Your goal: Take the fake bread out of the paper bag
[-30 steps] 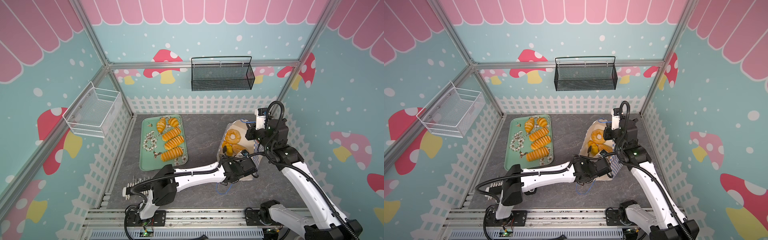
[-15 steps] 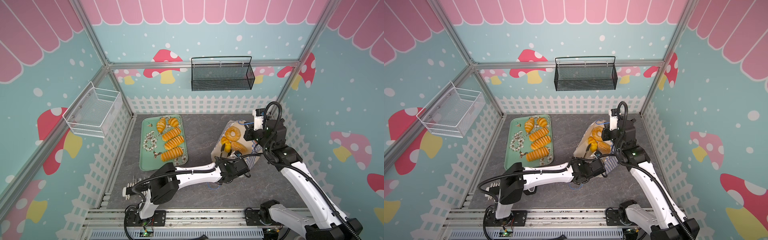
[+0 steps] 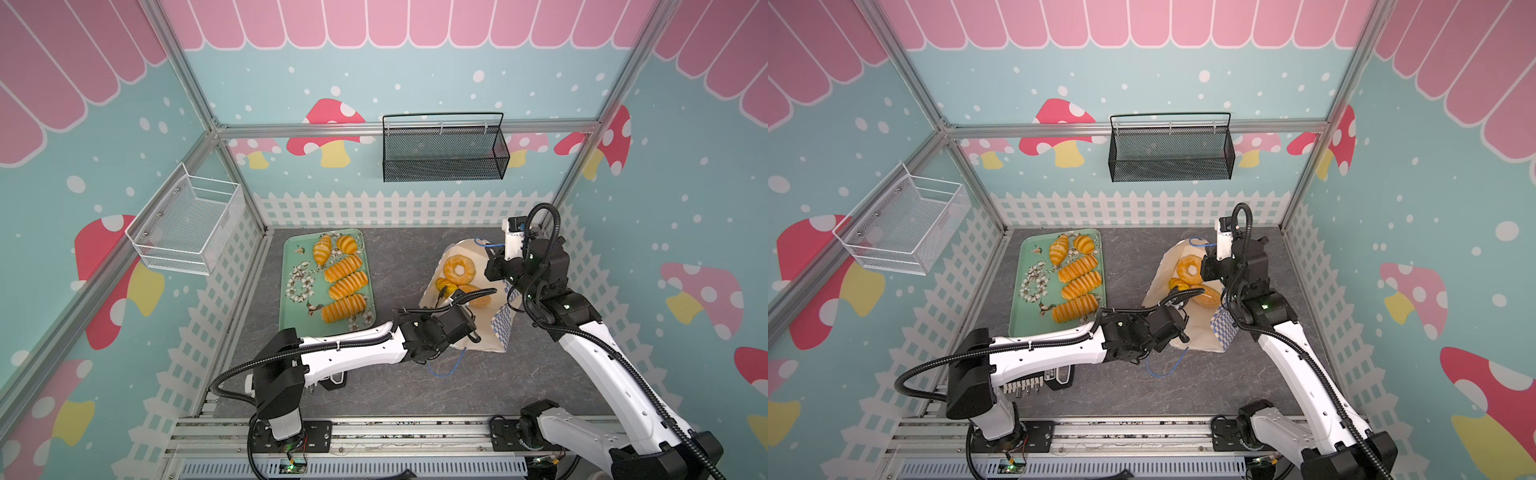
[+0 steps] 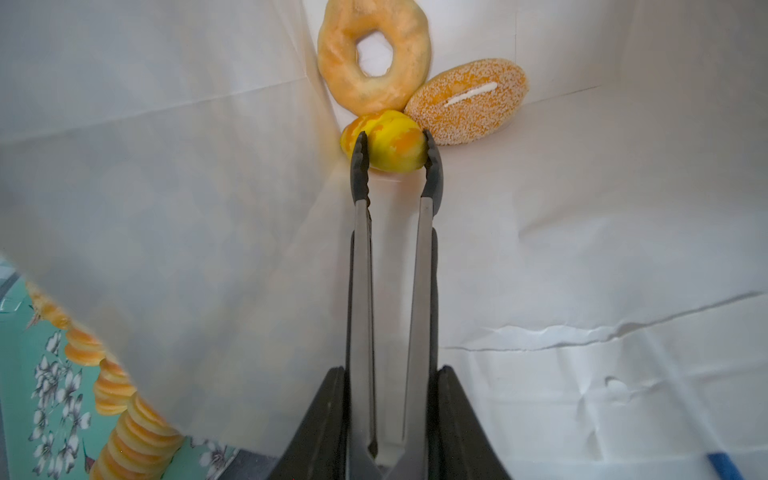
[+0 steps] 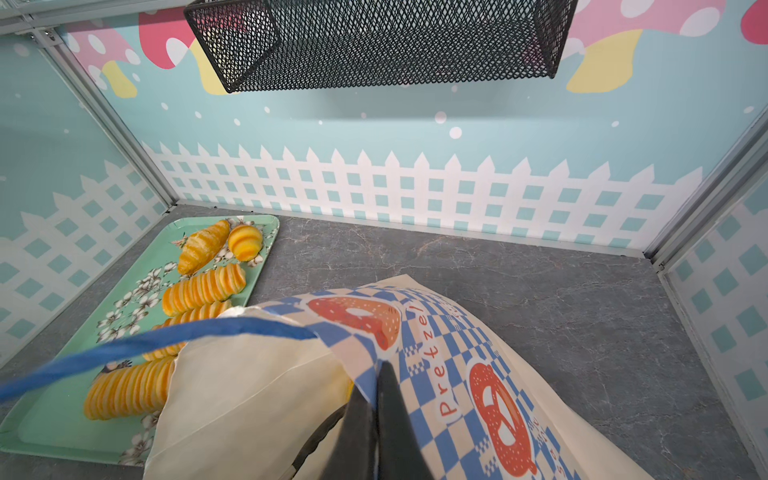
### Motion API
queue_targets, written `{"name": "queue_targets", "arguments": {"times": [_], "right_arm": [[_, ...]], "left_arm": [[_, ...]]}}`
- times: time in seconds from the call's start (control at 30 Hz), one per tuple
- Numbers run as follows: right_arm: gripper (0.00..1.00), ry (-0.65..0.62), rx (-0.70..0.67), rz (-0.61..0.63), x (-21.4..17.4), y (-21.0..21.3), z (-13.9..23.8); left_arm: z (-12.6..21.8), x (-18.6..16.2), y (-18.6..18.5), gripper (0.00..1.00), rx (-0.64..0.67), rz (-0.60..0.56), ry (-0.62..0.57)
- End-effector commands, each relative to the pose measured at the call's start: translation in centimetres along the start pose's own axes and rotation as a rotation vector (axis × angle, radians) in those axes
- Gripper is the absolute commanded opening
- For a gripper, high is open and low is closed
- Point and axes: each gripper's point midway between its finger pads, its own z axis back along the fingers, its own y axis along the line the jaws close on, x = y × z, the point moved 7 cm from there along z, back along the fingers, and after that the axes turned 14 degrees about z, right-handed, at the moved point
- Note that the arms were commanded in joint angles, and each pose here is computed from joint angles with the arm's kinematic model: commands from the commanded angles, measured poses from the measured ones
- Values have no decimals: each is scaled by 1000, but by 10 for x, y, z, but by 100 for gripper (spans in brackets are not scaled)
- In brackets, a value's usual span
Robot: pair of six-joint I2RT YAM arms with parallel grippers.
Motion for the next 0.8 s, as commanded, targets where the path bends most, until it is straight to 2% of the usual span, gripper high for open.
{"name": "queue_targets", "arguments": {"times": [0.0, 0.23, 0.5, 0.63, 0.77], "right_arm": [[0, -20, -7, -15, 1, 2, -2], [0, -21, -6, -11, 2, 4, -3], [0, -10, -10, -5, -2, 5, -5], [0, -10, -8, -5, -1, 6, -4], [0, -8, -10, -2, -1, 6, -3]], "left_arm": [[20, 14, 2, 0, -65, 23, -65], [43, 14, 3, 0, -128, -27, -68], [56, -15, -2, 0, -182, -128, -52], [59, -20, -3, 0, -223, -121, -135], [65, -7, -4, 0, -221, -114, -219]]}}
